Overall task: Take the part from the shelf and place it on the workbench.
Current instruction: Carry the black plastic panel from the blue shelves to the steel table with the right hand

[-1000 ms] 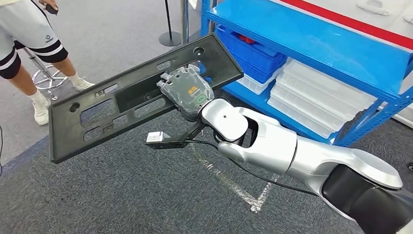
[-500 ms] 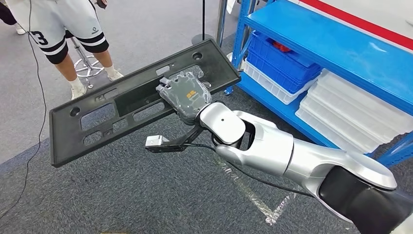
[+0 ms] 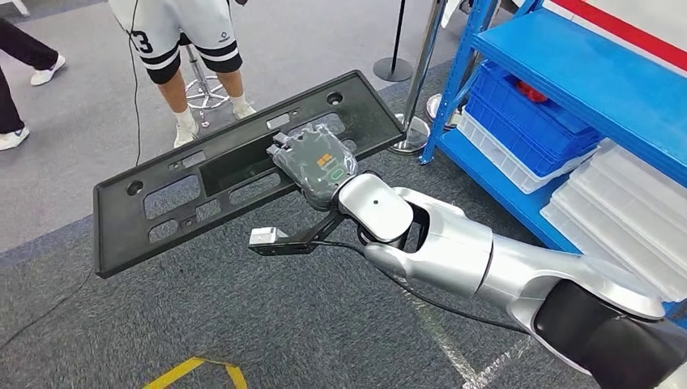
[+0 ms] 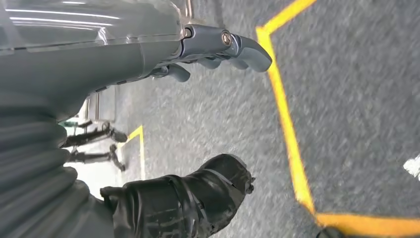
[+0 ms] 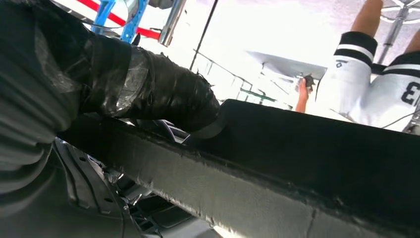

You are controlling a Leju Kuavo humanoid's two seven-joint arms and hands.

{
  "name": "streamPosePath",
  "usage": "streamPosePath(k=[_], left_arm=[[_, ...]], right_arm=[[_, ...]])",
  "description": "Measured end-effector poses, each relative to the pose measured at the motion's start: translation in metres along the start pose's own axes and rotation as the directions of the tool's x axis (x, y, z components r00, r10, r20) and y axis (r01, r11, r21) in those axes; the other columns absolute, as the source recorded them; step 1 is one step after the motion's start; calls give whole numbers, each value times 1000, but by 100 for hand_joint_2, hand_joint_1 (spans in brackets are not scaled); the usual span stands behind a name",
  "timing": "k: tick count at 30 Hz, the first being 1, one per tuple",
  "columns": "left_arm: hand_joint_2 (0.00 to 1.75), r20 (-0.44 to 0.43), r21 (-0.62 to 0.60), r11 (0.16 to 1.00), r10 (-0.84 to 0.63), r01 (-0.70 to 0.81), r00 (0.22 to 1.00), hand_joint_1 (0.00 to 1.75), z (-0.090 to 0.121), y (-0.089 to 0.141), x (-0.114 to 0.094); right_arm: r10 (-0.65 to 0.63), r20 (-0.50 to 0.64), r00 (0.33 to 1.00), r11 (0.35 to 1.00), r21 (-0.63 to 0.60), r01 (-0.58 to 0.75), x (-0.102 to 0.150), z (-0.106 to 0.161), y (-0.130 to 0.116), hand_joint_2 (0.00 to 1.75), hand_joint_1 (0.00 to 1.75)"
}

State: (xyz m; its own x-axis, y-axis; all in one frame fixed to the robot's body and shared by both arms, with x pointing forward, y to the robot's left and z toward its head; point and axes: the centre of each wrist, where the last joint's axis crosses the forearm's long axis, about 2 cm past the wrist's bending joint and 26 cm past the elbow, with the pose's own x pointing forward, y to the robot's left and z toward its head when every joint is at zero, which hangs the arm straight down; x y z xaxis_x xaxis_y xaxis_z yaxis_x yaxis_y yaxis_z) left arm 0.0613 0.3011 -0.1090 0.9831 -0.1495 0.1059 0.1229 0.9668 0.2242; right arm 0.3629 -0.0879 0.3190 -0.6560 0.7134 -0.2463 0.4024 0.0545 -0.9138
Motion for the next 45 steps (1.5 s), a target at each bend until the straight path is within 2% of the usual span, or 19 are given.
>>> streamPosePath(k=[19, 25, 32, 45], left_arm=[[175, -5, -9, 1000, -23, 23, 1000, 0, 2, -8, -2], [175, -4, -18, 1000, -24, 24, 1000, 0, 2, -9, -1], [175, -6, -25, 999, -23, 23, 1000, 0, 2, -10, -1], [175, -10, -26, 999, -30, 30, 1000, 0, 2, -10, -2]], right_arm=[[11, -7, 1000, 999, 54, -11, -2, 1, 1, 175, 175], [59, -50, 997, 993, 102, -54, -17, -2, -6, 175, 175], [136, -119, 984, 983, 140, -119, -46, -11, -30, 175, 175], [192, -190, 963, 975, 153, -164, -73, -17, -56, 175, 175]])
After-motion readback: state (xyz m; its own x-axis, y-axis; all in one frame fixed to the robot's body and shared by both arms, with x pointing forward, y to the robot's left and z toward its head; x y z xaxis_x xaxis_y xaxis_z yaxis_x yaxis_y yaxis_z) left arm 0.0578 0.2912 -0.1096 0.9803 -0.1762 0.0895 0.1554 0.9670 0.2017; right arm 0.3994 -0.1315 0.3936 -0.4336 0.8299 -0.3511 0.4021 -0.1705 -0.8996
